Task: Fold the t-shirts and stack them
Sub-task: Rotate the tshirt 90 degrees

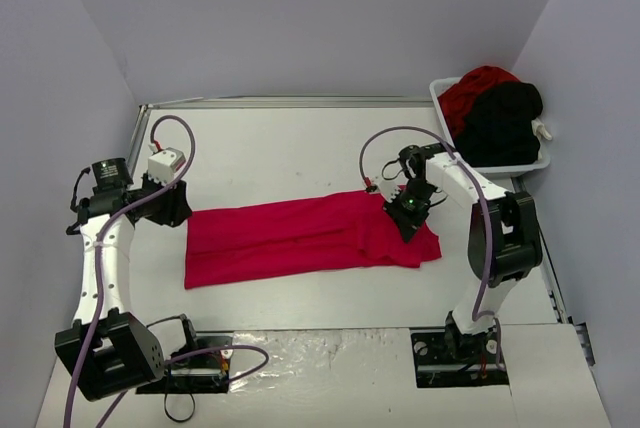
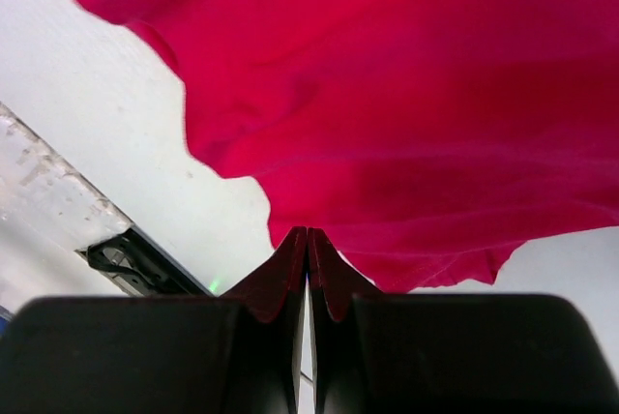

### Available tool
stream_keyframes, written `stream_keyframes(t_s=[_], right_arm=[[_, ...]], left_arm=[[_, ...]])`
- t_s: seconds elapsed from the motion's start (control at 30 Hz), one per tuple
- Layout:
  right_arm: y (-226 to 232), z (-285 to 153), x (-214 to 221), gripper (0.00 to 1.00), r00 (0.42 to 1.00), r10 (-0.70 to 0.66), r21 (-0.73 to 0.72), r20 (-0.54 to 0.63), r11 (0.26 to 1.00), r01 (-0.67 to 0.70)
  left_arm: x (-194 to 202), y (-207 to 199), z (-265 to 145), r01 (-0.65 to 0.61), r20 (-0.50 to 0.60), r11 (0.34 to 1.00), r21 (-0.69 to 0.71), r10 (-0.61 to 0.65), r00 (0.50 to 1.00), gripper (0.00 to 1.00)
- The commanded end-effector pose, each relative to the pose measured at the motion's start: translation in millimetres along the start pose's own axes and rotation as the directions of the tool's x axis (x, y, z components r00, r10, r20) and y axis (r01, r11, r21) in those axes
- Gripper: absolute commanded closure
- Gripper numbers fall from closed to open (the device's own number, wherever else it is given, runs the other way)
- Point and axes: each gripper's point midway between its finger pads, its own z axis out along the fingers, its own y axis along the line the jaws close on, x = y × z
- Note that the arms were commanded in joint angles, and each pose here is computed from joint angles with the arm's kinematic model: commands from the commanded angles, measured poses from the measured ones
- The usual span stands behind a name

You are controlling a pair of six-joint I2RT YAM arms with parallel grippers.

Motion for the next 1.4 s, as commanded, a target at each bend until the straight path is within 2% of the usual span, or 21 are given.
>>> stream_keyframes(t_s=[0.0,0.33,0.47,0.67,0.7,0.77,0.83,0.87,0.9,0.93,1.03,1.07,1.17,1.37], right_arm=[[-8.9,13.6,21.8,1.00,0.994,0.052,0.009,-0.093,0.999,-0.051],[-44.0,42.5,31.0,1.00,0.974,0.142,0.038,-0.177,0.990,-0.138],[-75.9,45.2,17.6,1.00,0.970,0.186,0.080,-0.158,0.981,-0.175],[-142.0,42.6,-33.1,1.00,0.969,0.235,0.171,-0.082,0.961,-0.218],[-151.3,54.8,-36.6,1.00,0.964,0.244,0.161,-0.100,0.960,-0.227],[-176.7,40.7,-73.2,1.00,0.972,0.233,0.194,-0.019,0.955,-0.225],[-194.8,58.5,-89.5,1.00,0.971,0.237,0.186,-0.016,0.955,-0.230],[-208.9,37.7,-120.7,1.00,0.977,0.202,0.234,0.061,0.949,-0.211],[-217.1,53.0,-127.6,1.00,0.979,0.197,0.235,0.053,0.950,-0.204],[-228.8,46.0,-155.7,1.00,0.981,0.156,0.288,0.116,0.940,-0.184],[-244.4,33.0,-184.5,1.00,0.977,0.104,0.405,0.185,0.898,-0.173],[-249.2,41.0,-196.7,1.00,0.972,0.080,0.431,0.223,0.886,-0.172],[-249.4,15.9,-234.5,1.00,0.939,-0.014,0.495,0.344,0.852,-0.168],[-259.9,-30.1,-273.9,1.00,0.873,-0.088,0.566,0.480,0.791,-0.231]], left_arm=[[-23.0,2.8,-18.7,-0.060,0.048,0.997,-0.039,0.062,0.997,0.59],[-27.9,11.8,-11.7,-0.036,0.042,0.998,-0.042,0.038,0.998,0.59],[-35.2,20.6,-14.3,-0.032,0.054,0.996,-0.087,0.037,0.998,0.59],[-47.9,38.6,-21.1,-0.006,0.073,0.983,-0.183,0.019,0.997,0.59],[-51.8,41.7,-23.0,0.009,0.082,0.980,-0.200,0.008,0.997,0.59],[-54.4,51.0,-25.5,0.017,0.082,0.969,-0.247,0.003,0.997,0.59],[-57.6,56.2,-28.9,0.024,0.088,0.961,-0.276,0.000,0.996,0.59],[-57.0,60.1,-29.7,0.029,0.087,0.956,-0.293,-0.004,0.996,0.59],[-57.7,61.9,-31.2,0.027,0.089,0.952,-0.304,0.001,0.996,0.59],[-57.6,66.0,-32.4,0.027,0.087,0.946,-0.324,0.002,0.996,0.59],[-54.3,74.3,-34.6,0.035,0.076,0.930,-0.366,-0.007,0.997,0.59],[-53.5,77.5,-36.1,0.035,0.071,0.923,-0.384,-0.009,0.997,0.59],[-54.0,82.8,-38.6,0.036,0.070,0.909,-0.415,-0.007,0.998,0.58],[-58.4,83.8,-35.2,0.069,0.097,0.912,-0.405,-0.032,0.995,0.58]])
